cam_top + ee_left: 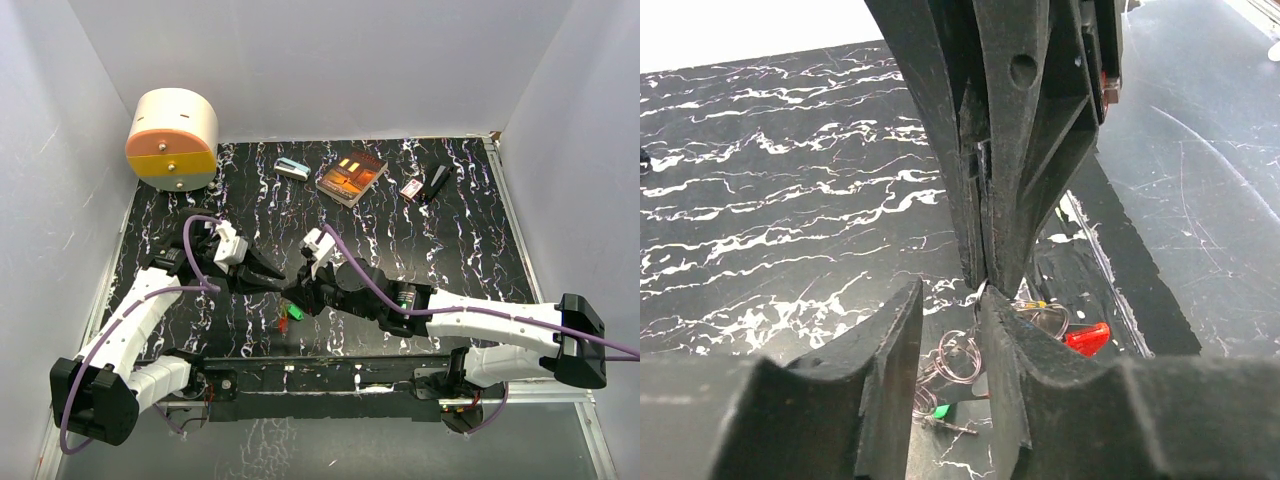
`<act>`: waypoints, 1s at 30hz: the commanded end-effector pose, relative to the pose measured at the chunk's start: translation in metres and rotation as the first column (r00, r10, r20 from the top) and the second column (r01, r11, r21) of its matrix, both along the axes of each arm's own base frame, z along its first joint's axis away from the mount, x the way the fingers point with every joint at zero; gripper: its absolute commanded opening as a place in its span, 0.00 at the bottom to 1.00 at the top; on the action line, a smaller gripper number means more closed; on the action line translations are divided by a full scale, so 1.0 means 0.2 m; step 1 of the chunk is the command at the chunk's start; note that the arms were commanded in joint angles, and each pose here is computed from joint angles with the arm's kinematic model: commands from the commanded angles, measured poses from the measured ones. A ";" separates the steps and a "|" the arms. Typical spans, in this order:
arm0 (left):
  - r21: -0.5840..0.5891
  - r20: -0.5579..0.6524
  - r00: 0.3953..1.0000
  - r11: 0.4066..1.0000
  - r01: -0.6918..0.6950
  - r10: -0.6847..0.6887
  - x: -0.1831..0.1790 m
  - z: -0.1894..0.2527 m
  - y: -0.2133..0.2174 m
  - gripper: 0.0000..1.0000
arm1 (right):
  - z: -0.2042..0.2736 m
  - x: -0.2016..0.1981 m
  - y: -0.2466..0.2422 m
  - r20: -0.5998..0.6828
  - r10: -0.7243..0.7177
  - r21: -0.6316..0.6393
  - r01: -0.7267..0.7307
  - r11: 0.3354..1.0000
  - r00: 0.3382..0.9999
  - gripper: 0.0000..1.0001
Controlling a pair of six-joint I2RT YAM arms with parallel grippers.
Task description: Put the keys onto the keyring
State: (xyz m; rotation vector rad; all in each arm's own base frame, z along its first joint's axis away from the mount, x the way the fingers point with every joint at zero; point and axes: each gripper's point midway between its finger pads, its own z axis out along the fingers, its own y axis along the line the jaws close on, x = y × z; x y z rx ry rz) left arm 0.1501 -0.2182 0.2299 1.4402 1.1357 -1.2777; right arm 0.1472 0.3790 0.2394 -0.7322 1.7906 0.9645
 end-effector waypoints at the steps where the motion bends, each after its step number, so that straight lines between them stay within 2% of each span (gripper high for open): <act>1: -0.041 -0.003 1.000 0.999 0.030 -0.030 -0.02 0.11 -0.01 0.32 | 0.17 0.04 0.00 -0.001 -0.055 0.091 0.055 0.994 0.998 0.08; 10: 0.000 -0.025 1.000 1.000 -0.016 0.016 0.03 0.12 0.00 0.38 | 0.17 0.09 -0.08 -0.035 -0.162 0.078 0.164 0.983 0.986 0.08; 12: 0.040 -0.047 0.997 0.997 -0.064 0.066 0.08 0.10 0.00 0.39 | 0.19 0.14 -0.11 -0.042 -0.229 0.066 0.232 0.971 0.972 0.08; 15: 0.117 -0.121 0.969 0.973 -0.200 0.214 0.21 0.09 0.00 0.39 | 0.25 0.20 -0.13 -0.071 -0.319 0.097 0.325 0.941 0.945 0.08; 20: 0.176 -0.155 0.929 0.935 -0.309 0.336 0.24 0.09 -0.03 0.39 | 0.30 0.26 -0.11 -0.111 -0.409 0.132 0.421 0.897 0.906 0.08; 25: 0.166 -0.199 0.889 0.908 -0.385 0.413 0.27 0.12 -0.07 0.41 | 0.31 0.30 -0.08 -0.135 -0.475 0.139 0.491 0.860 0.870 0.08; 30: 0.145 -0.209 0.888 0.911 -0.387 0.410 0.26 0.16 -0.11 0.43 | 0.33 0.33 -0.08 -0.143 -0.524 0.142 0.541 0.829 0.840 0.08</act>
